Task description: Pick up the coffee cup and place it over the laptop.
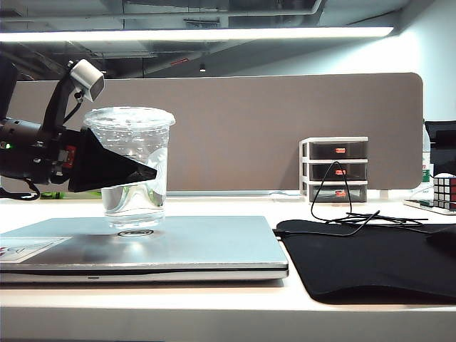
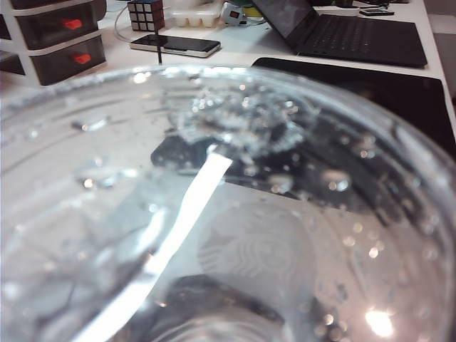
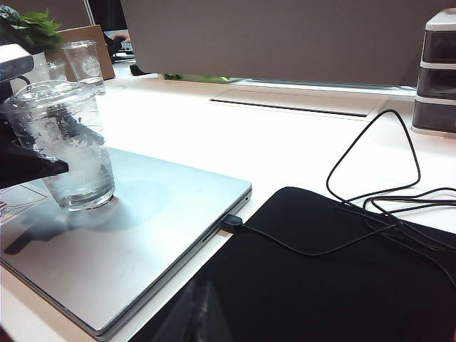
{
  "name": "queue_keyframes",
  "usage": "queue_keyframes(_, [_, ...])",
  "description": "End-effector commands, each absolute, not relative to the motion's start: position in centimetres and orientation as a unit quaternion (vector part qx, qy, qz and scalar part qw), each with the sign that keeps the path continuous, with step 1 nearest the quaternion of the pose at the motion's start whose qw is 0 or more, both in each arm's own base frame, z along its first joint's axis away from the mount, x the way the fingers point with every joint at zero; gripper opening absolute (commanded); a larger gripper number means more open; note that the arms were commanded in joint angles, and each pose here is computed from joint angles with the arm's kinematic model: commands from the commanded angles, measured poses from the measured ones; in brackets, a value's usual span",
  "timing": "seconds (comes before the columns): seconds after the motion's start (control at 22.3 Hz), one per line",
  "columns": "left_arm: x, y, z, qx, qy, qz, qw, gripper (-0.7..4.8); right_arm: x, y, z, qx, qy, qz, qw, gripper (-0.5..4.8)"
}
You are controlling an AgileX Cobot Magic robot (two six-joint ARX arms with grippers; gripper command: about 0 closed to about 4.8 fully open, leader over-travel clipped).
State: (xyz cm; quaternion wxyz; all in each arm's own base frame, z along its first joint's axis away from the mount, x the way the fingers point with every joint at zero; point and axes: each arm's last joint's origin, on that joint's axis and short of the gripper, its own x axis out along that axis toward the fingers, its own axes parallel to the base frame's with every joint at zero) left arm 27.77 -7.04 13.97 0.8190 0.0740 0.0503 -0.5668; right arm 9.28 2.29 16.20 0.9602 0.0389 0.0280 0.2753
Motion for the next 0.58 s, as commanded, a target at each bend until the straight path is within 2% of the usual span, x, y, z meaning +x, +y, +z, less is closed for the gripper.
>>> queue_keyframes(0.04, [27.9, -7.0, 14.3, 0.090, 0.032, -0.562, 0.822, 3.36, 9.3, 2.3, 16.1, 0.040, 0.026, 0.279, 0.959, -0.08])
queue_keyframes(0.31, [28.2, -7.1, 13.0, 0.090, 0.033, -0.562, 0.821, 3.45, 9.3, 2.3, 16.1, 0.040, 0.026, 0.278, 0.959, -0.09])
queue_keyframes(0.58, [28.3, -7.1, 12.7, 0.084, 0.038, -0.565, 0.820, 4.61, 9.3, 2.3, 16.1, 0.040, 0.026, 0.279, 0.959, -0.08])
